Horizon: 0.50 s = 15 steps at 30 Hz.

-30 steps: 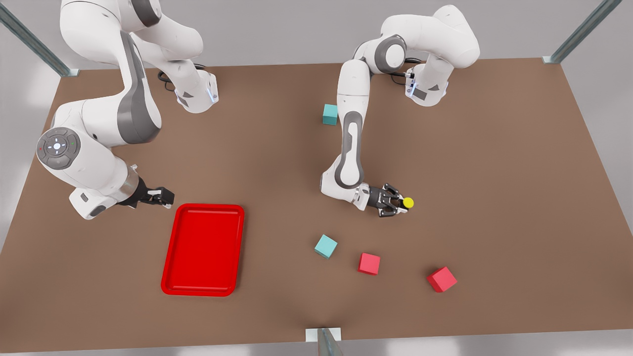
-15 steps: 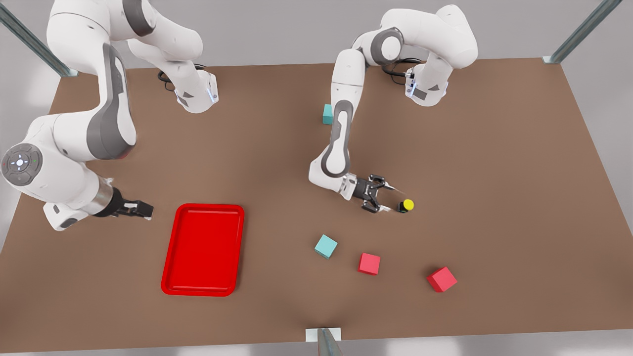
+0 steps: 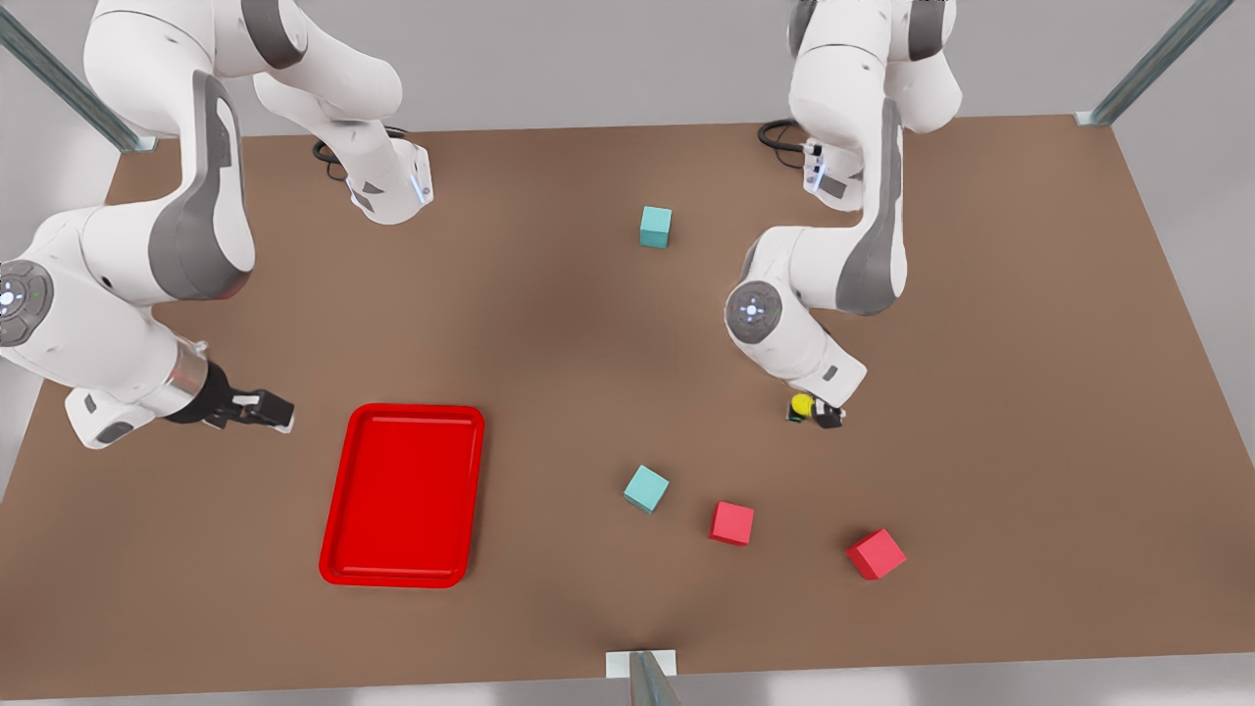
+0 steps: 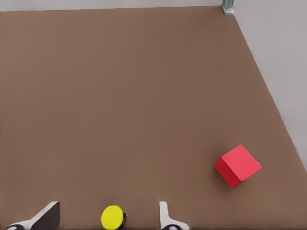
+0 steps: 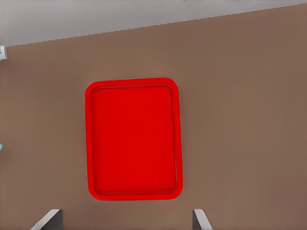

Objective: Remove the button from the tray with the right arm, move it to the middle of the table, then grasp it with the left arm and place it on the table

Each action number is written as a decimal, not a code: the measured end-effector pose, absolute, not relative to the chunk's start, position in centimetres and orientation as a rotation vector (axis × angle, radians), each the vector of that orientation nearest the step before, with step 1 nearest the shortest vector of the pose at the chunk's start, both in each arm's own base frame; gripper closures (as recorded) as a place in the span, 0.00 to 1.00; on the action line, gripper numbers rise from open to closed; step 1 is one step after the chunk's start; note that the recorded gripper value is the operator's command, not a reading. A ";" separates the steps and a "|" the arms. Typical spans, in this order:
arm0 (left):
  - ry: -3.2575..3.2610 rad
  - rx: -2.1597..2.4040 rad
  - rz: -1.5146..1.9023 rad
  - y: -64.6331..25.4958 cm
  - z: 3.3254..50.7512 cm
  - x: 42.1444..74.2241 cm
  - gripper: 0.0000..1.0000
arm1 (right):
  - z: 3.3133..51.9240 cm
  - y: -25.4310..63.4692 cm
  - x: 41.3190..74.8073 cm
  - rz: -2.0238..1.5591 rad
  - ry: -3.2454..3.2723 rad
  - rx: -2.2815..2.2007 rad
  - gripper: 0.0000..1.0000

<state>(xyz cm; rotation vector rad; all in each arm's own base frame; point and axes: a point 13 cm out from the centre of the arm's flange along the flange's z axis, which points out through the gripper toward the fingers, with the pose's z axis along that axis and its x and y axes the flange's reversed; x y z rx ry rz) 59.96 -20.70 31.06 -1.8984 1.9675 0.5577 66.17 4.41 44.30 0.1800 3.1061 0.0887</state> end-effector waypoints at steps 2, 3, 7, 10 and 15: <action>2.085 -1.968 0.526 -17.0 31.0 61.5 0.00 | 44.2 4.5 66.4 0.089 3.096 0.176 0.00; 2.197 -1.999 0.477 -15.9 30.5 62.3 0.00 | 44.1 4.5 66.6 0.088 3.092 0.174 0.00; 2.639 -1.827 0.204 -12.2 33.9 63.7 0.00 | 44.1 4.4 67.0 0.086 3.078 0.174 0.00; 2.833 -1.583 0.100 -9.3 37.6 62.7 0.00 | 44.2 4.3 67.1 0.082 3.071 0.171 0.00; 3.039 -1.132 0.024 -7.2 40.0 59.0 0.00 | 44.2 4.3 67.3 0.078 3.065 0.167 0.00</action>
